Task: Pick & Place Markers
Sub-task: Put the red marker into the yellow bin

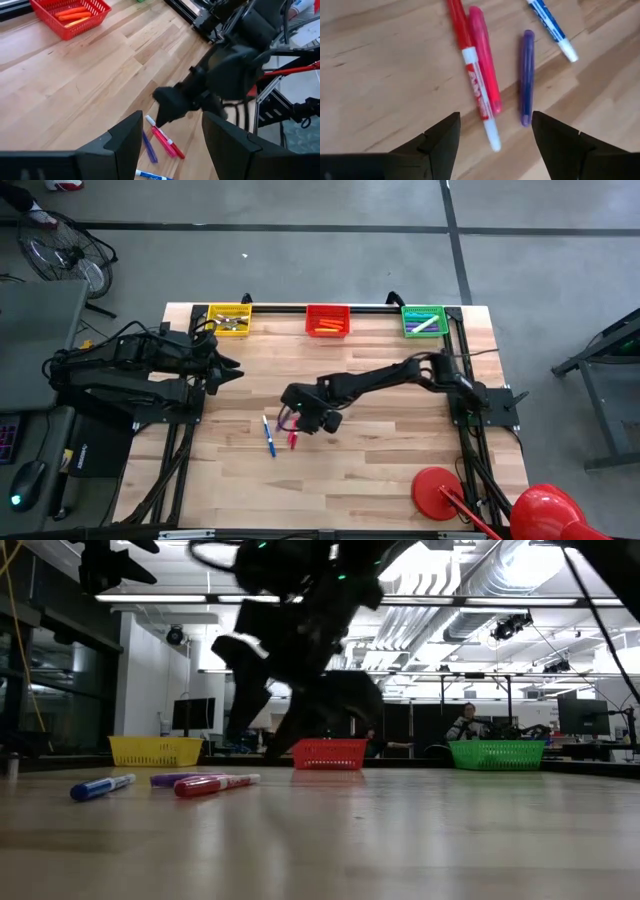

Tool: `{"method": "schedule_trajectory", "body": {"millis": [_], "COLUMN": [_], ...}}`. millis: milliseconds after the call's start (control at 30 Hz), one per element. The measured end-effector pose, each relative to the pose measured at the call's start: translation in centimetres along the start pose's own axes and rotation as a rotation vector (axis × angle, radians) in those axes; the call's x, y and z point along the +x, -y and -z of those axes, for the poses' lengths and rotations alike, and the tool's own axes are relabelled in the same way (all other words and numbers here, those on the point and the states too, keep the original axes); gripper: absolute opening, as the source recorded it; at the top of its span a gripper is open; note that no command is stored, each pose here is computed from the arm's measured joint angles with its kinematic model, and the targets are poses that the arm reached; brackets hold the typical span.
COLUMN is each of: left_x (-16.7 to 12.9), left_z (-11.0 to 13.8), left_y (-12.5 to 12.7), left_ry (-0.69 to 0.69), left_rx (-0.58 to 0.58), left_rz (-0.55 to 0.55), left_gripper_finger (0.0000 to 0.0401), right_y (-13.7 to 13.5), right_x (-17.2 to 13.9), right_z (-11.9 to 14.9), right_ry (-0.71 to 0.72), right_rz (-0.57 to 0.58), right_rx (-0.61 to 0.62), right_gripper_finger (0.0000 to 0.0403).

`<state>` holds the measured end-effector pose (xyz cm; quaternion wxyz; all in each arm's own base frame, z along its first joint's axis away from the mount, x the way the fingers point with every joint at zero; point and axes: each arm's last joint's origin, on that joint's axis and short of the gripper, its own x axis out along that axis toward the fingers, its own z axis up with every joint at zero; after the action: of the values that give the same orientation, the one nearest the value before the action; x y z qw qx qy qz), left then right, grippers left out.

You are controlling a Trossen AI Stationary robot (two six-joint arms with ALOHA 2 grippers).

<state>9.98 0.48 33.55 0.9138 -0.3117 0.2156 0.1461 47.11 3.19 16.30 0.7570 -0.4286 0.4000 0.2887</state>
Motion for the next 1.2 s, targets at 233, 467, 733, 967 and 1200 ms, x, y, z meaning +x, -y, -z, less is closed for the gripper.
{"method": "schedule_trajectory", "body": {"millis": [233, 467, 733, 967, 1200], "left_x": [0.0, 0.0, 0.0, 0.0, 0.0], "left_z": [0.1, 0.2, 0.3, 0.3, 0.3], "left_y": [-0.1, -0.1, -0.2, -0.3, -0.3], "left_ry": [-0.008, -0.016, -0.026, -0.034, -0.033], "left_rx": [0.001, 0.002, 0.004, -0.006, -0.013], "left_rz": [-0.007, -0.014, -0.024, -0.031, -0.031], "left_gripper_finger": [0.0202, 0.0202, 0.0202, 0.0201, 0.0202], "right_y": [1.2, 1.7, 1.3, -0.2, -1.0], "right_x": [1.8, 2.3, 2.4, 2.5, 2.7], "right_z": [1.3, 2.5, 2.1, 0.8, -1.2], "right_ry": [-0.103, -0.065, -0.047, -0.029, -0.026], "right_rz": [-0.165, -0.238, -0.265, -0.358, -0.348], "right_rx": [0.083, 0.145, 0.138, 0.184, 0.355], "right_gripper_finger": [0.0236, 0.0236, 0.0236, 0.0236, 0.021]}}
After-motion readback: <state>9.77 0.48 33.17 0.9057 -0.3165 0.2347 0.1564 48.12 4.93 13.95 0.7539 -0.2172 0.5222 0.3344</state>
